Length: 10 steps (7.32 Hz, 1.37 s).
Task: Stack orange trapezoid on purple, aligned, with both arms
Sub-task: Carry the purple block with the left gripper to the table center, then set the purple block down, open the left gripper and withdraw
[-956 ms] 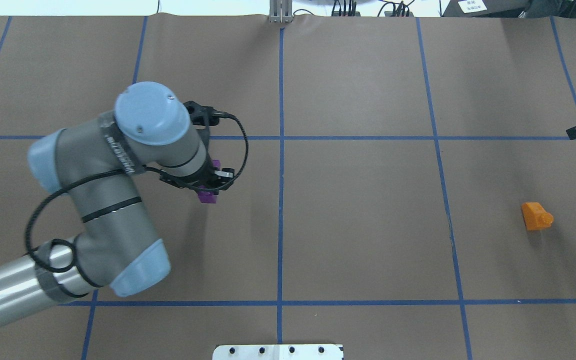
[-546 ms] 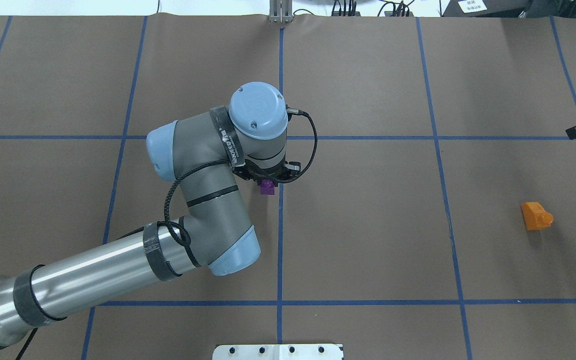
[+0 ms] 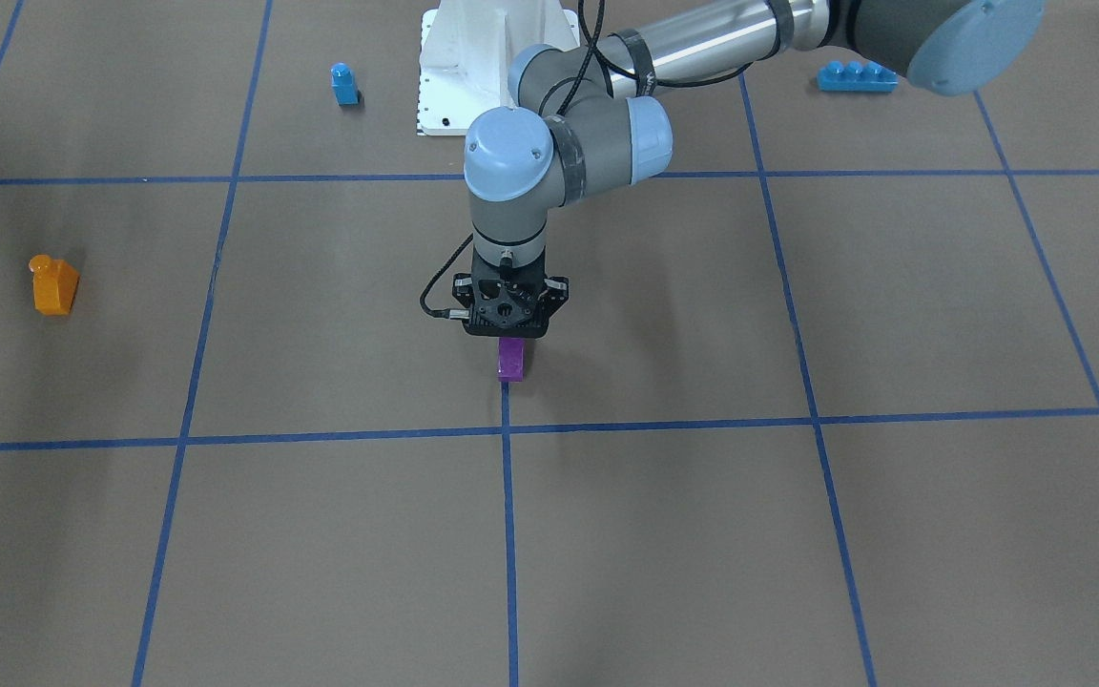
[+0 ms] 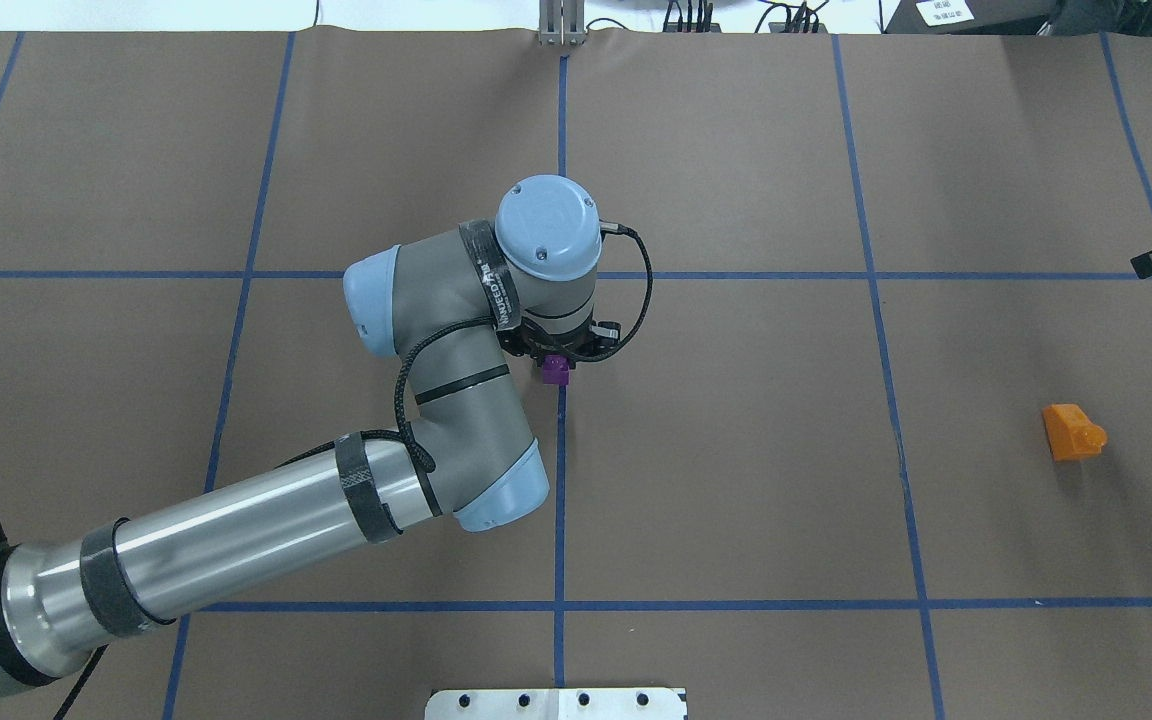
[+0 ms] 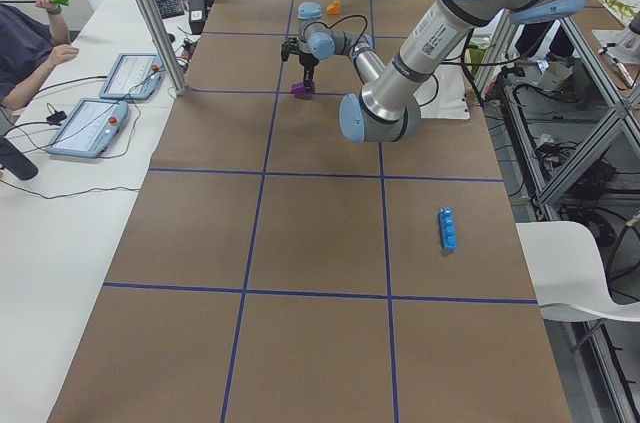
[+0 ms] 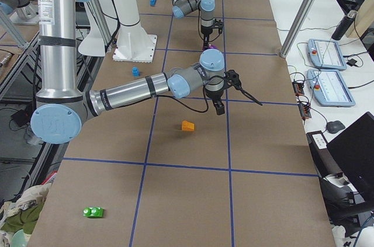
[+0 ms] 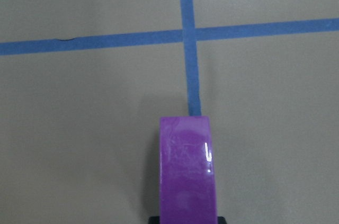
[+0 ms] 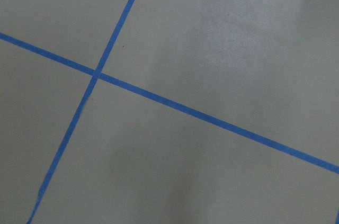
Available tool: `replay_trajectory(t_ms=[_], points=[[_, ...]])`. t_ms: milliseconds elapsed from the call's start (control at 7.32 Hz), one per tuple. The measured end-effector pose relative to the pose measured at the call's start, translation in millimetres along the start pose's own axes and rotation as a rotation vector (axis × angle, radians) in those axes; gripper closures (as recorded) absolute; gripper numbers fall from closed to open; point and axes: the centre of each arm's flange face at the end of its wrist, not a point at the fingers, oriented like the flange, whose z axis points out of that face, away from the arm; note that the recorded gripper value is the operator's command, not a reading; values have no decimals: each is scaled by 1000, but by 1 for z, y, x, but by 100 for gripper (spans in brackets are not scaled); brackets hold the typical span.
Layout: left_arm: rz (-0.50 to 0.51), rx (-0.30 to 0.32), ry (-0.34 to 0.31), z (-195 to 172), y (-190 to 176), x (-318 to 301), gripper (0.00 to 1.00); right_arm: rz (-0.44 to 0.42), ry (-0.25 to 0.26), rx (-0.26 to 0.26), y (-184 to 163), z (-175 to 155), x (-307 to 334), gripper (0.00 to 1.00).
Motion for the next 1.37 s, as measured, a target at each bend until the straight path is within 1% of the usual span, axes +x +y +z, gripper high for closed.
replay_trajectory(t_ms=[683,820,956,1093,1230,1366], points=[[0,-7,-12,6,-4,6,97,-1,7,2,-1,0,0,0],[0,-8,-14,7,-4,6,94,-2,7,3,-1,0,0,0],[-1,-9,-16,8,-4,5,84,-2,7,3,-1,0,0,0],[-2,-8,-17,8,-5,5,55,-2,7,3,-2,0,0,0],[-3,-9,-18,8,-5,4,20,-3,7,4,-2,-1,0,0],[-3,-9,-19,9,-5,3,0,-4,7,4,-2,0,-1,0]])
